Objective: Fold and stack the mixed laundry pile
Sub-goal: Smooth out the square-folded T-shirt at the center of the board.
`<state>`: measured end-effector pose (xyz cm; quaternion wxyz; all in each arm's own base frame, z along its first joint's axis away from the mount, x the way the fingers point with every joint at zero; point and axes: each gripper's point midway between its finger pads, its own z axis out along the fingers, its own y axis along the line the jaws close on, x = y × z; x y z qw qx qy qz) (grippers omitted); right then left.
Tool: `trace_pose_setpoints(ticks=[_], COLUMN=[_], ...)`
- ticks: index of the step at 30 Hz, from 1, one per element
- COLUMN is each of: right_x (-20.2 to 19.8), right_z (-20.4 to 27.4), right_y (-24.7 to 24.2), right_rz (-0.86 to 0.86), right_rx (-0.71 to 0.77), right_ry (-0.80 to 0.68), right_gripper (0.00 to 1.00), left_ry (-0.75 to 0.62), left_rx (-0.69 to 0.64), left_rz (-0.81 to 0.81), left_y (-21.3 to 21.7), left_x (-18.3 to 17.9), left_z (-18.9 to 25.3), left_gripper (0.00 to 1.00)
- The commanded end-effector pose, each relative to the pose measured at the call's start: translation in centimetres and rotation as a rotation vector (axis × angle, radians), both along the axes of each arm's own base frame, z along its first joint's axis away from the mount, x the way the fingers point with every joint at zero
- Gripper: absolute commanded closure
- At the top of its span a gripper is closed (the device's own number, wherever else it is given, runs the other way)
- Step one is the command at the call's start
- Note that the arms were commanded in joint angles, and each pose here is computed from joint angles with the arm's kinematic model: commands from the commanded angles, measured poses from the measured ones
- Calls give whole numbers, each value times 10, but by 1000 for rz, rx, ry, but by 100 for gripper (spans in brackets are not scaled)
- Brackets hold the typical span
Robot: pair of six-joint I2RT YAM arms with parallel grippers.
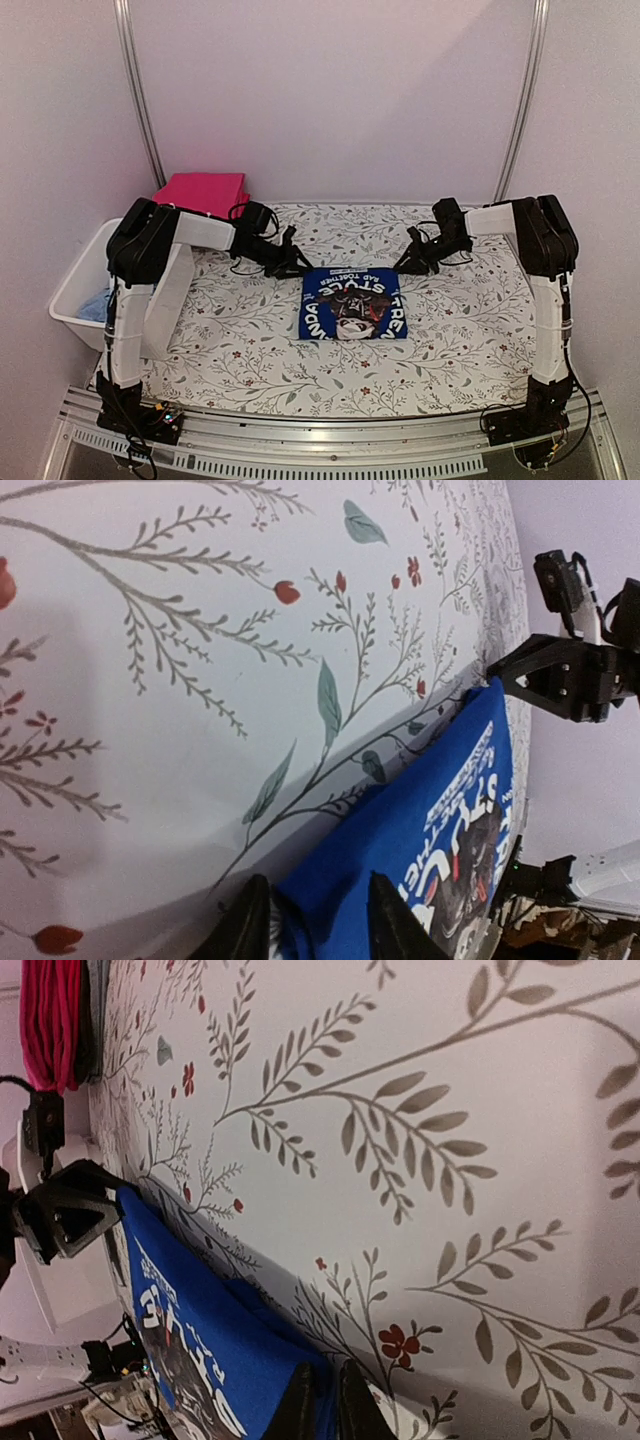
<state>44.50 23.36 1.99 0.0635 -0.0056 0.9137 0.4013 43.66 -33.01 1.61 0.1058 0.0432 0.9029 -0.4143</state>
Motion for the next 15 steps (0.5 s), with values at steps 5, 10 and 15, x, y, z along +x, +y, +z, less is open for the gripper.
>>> trace_pose_setpoints(ticks=[5,10,15], right_x=[19,-5,-65], right_z=[78,127,148], right_y=[-13,-1,65], right_rz=[1,76,283], right_rx=[-84,-114,-162], right_ry=[-178,-321,-426], right_gripper=[55,54,57], left_ry=[-75,-46,-12], left_rx=[30,33,-5], left_rz=[76,72,96], left_y=[46,58,64], left_x=[13,-17,-43], left_z=[43,47,47], left_gripper=[49,44,42])
